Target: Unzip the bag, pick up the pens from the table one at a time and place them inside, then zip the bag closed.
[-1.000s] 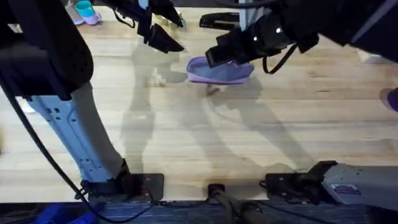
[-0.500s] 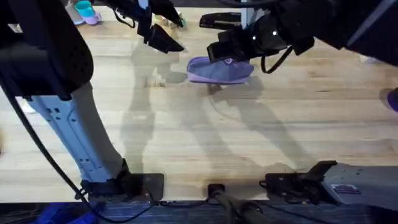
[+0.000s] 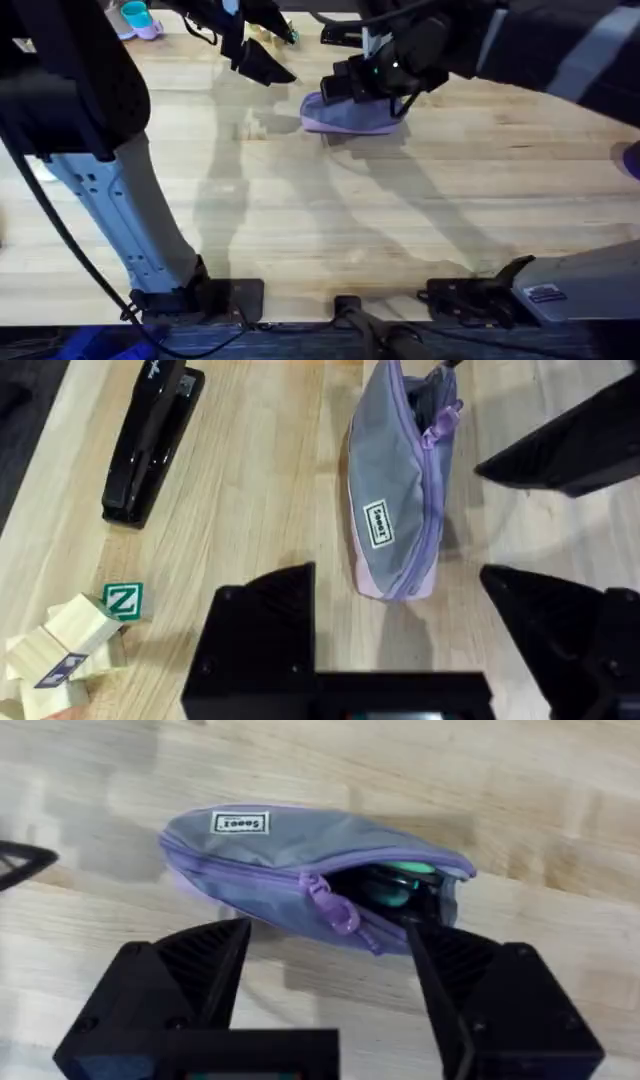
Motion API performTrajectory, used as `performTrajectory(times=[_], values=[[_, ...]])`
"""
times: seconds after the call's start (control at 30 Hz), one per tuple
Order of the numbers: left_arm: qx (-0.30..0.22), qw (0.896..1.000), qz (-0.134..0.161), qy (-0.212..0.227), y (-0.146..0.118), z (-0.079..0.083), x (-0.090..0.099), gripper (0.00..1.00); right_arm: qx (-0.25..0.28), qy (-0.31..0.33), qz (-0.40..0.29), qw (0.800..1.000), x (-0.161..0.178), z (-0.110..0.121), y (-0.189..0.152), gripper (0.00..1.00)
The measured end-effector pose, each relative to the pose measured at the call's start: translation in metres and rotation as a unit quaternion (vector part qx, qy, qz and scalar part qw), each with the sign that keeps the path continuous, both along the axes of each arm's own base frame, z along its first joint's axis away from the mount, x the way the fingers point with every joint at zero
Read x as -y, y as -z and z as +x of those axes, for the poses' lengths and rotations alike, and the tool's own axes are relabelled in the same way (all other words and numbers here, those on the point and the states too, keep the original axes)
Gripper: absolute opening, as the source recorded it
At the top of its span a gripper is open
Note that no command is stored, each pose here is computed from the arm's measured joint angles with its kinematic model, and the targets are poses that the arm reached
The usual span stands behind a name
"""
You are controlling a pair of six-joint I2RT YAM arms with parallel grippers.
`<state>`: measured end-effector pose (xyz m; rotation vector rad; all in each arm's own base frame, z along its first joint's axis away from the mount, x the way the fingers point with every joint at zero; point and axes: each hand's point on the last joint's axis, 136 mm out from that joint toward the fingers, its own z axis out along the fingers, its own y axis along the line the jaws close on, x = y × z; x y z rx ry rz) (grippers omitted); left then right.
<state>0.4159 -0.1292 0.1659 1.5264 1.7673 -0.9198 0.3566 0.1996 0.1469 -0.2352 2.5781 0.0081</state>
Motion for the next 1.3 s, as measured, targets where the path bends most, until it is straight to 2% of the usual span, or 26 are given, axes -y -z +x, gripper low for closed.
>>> performTrajectory(times=[0.1, 0.17, 0.33, 0.7, 0.9, 1.3], values=[[-0.002, 1.0, 0.0, 0.0, 0.0, -0.001, 0.0, 0.995, -0.009, 0.001, -0.006, 1.0, 0.0, 0.001, 0.009, 0.924], [-0.004, 1.0, 0.0, 0.0, 0.0, -0.001, 0.0, 0.995, -0.015, 0.001, -0.01, 1.0, -0.001, 0.001, 0.014, 0.867], [-0.005, 1.0, 0.0, 0.0, 0.0, -0.002, 0.0, 0.995, -0.024, 0.003, -0.019, 1.0, 0.0, 0.002, 0.024, 0.636], [-0.005, 1.0, 0.0, 0.0, 0.0, -0.002, 0.0, 0.995, -0.013, 0.005, -0.016, 1.0, -0.002, 0.007, 0.022, 0.285], [-0.005, 1.0, 0.0, 0.0, 0.0, -0.002, 0.0, 0.995, -0.013, 0.004, -0.014, 1.0, -0.003, 0.006, 0.022, 0.043], [-0.005, 1.0, 0.0, 0.0, 0.0, -0.002, 0.0, 0.995, -0.01, -0.009, -0.021, 1.0, -0.003, 0.006, 0.02, 0.031]])
